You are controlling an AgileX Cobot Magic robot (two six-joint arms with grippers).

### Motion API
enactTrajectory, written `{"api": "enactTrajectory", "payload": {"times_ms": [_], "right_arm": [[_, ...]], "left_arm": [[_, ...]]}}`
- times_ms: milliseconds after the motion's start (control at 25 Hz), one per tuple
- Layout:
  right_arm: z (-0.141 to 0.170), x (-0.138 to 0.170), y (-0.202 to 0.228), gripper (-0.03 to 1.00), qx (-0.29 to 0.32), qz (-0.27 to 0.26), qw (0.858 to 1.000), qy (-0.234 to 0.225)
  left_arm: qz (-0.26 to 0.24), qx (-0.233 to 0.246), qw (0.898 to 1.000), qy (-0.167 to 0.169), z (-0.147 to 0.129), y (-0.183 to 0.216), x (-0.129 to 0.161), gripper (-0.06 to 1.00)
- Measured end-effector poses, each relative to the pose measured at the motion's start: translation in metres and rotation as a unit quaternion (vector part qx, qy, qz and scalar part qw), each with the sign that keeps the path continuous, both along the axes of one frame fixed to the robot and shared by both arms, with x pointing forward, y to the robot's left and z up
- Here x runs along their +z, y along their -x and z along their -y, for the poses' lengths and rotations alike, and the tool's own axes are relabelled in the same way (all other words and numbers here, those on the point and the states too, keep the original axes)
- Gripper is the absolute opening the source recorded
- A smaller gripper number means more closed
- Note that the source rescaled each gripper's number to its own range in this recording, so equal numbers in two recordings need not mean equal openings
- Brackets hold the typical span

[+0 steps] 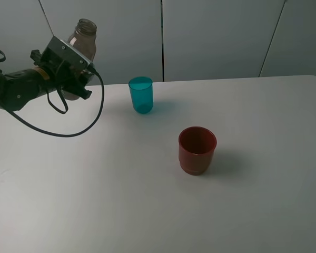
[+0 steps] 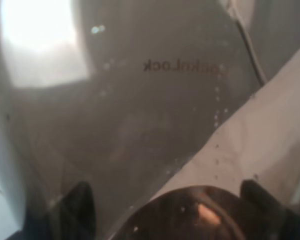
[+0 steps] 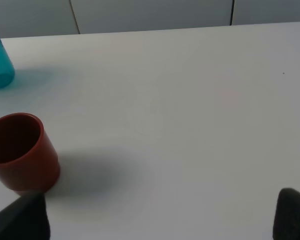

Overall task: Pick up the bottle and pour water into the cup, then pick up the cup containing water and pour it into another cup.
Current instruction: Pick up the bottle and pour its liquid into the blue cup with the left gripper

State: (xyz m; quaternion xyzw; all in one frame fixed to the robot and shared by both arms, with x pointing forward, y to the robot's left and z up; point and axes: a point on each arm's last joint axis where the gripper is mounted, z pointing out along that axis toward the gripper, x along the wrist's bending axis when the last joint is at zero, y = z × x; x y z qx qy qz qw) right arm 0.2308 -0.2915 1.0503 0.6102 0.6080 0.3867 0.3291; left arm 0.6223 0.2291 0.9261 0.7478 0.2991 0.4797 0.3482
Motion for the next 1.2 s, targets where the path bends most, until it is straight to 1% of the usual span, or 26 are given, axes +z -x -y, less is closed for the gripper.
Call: {"api": "enactTrajectory", "payload": {"times_ms": [280, 440, 640, 720, 1200], "right_arm": [[0.0, 0.0, 0.0, 0.76, 0.0, 0.0, 1.0, 0.0], [0.0, 0.0, 0.0, 0.76, 0.0, 0.0, 1.0, 0.0], [0.0, 0.0, 0.0, 0.76, 0.0, 0.0, 1.0, 0.0], [0.0, 0.0, 0.0, 0.76, 0.002, 0.0, 1.0, 0.003], [0.0, 0.0, 0.0, 0.76, 0.0, 0.0, 1.0, 0.0]], "left_arm": [[0.008, 0.004, 0.999, -0.032, -0.002, -0.002, 0.0, 0.03], [0.0, 0.004, 0.999, -0.054, -0.001, -0.006, -0.008, 0.03], [-0.013, 0.002, 0.998, -0.064, -0.001, -0.012, -0.014, 0.03], [-0.017, -0.001, 0.997, -0.077, -0.001, -0.015, -0.016, 0.03], [-0.021, -0.024, 0.99, -0.135, 0.005, -0.027, -0.009, 0.03]]}}
